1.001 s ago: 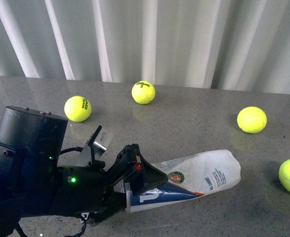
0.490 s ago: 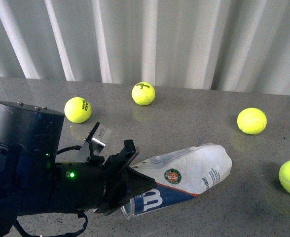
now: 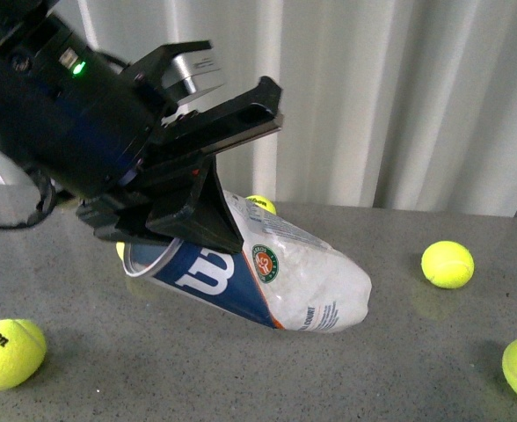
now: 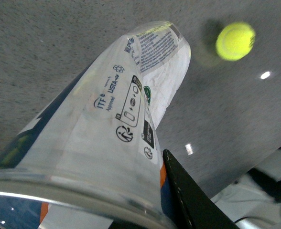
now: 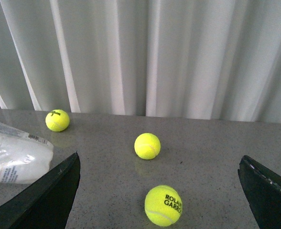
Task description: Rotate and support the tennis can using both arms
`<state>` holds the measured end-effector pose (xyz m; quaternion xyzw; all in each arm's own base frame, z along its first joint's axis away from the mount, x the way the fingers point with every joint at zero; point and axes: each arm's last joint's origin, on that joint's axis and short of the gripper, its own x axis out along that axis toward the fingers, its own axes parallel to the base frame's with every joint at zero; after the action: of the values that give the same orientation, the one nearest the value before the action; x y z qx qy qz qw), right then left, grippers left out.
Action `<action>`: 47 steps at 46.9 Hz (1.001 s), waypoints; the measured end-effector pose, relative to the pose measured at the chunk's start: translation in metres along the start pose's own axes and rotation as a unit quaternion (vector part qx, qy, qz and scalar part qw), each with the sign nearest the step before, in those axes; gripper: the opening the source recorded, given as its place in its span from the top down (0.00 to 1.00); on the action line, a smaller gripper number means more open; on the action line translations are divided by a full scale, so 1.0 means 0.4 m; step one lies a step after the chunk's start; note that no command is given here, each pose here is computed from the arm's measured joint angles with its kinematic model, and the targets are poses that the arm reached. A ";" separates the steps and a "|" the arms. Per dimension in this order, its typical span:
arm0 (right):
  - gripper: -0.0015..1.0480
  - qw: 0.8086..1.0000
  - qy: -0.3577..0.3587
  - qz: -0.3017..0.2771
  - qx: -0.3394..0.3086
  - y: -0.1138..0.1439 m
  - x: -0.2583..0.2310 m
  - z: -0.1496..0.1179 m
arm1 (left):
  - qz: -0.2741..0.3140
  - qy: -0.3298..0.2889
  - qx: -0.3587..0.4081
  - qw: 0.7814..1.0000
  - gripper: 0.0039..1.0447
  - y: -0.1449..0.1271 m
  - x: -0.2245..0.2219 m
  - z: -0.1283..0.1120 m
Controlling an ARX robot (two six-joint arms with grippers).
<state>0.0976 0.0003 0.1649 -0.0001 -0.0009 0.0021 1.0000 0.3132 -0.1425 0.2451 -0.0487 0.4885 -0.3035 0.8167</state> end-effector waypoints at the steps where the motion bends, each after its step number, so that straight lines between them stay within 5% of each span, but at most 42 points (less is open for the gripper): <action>1: 0.07 1.000 0.000 0.000 0.000 0.000 0.000 0.000 | 0.014 0.008 0.021 1.000 0.97 -0.011 -0.006 0.009; 13: 0.07 1.000 0.000 0.000 0.000 0.000 0.000 0.000 | 0.127 0.084 0.195 0.969 0.97 -0.086 -0.020 0.071; 23: 0.07 1.000 0.000 0.000 0.000 0.000 0.000 0.000 | 0.200 0.154 0.300 0.920 0.97 -0.110 0.039 0.079; 34: 0.07 1.000 0.000 0.000 0.000 0.000 0.000 0.000 | 0.229 0.213 0.358 0.880 0.97 -0.099 0.123 0.098; 47: 0.07 1.000 0.000 0.000 0.000 0.000 0.000 0.000 | 0.237 0.238 0.379 0.862 0.97 -0.100 0.155 0.086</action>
<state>0.0976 0.0003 0.1649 -0.0001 -0.0009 0.0019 1.0000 0.3449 -0.2160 0.2303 0.4555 0.5119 -0.2653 0.6783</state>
